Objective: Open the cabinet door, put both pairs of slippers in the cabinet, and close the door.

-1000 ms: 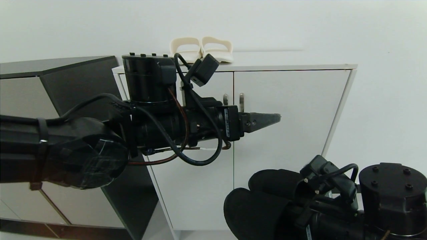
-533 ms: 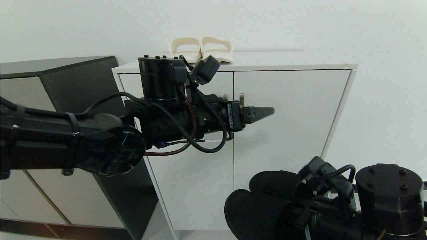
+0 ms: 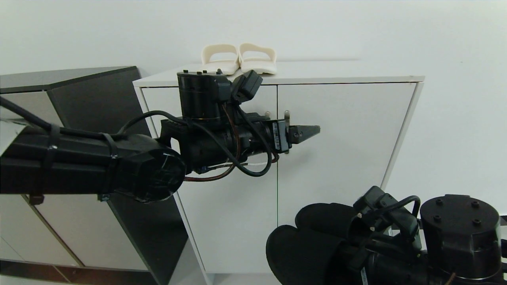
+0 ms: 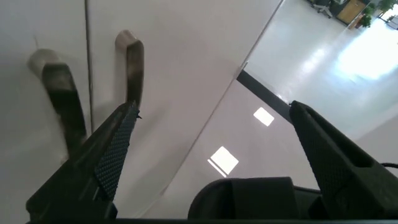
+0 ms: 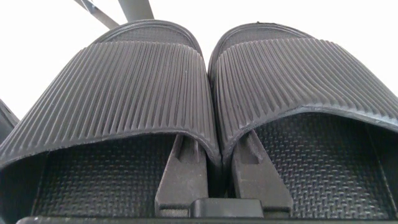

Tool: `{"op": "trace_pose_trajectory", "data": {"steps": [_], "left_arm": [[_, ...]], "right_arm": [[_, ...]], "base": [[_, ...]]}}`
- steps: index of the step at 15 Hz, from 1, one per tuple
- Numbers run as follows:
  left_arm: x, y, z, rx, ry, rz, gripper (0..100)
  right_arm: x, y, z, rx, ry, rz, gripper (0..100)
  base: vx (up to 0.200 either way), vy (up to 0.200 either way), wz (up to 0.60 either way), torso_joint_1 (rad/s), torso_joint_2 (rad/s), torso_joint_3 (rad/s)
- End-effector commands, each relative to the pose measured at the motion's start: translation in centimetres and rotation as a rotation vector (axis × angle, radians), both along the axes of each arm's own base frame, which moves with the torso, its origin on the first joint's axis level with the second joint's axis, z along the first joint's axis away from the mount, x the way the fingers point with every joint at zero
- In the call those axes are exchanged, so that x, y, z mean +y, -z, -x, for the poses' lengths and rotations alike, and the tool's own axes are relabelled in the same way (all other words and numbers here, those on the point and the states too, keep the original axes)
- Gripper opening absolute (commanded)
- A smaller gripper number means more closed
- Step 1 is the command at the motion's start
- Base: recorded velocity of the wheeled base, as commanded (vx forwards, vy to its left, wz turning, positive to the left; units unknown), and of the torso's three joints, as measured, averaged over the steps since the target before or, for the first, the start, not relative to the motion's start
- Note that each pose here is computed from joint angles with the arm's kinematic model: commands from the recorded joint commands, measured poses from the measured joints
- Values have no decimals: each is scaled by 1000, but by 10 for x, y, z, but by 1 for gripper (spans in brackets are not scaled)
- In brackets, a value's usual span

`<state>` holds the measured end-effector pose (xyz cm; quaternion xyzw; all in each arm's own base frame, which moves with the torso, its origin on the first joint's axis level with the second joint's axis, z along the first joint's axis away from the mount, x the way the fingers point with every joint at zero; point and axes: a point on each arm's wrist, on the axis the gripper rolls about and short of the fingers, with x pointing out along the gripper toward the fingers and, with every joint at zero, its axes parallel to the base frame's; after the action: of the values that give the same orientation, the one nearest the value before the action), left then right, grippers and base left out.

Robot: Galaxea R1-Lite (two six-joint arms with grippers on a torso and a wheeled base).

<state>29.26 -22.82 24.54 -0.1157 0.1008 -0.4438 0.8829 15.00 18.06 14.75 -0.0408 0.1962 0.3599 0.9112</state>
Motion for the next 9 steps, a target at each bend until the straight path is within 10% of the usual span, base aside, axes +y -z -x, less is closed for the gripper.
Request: {"op": "trace_pose_trajectory", "data": {"steps": [1,9], "left_arm": [[0,5,-7,8,-13,-6,100],[2,9,-21,29,-52,-23,100]], "right_arm": [[1,1,0,1,-1,2,0],[2,3,1,6,-11,10,0]], "base": [[0,0,0,0,0,0],[0,0,0,0,0,0]]}}
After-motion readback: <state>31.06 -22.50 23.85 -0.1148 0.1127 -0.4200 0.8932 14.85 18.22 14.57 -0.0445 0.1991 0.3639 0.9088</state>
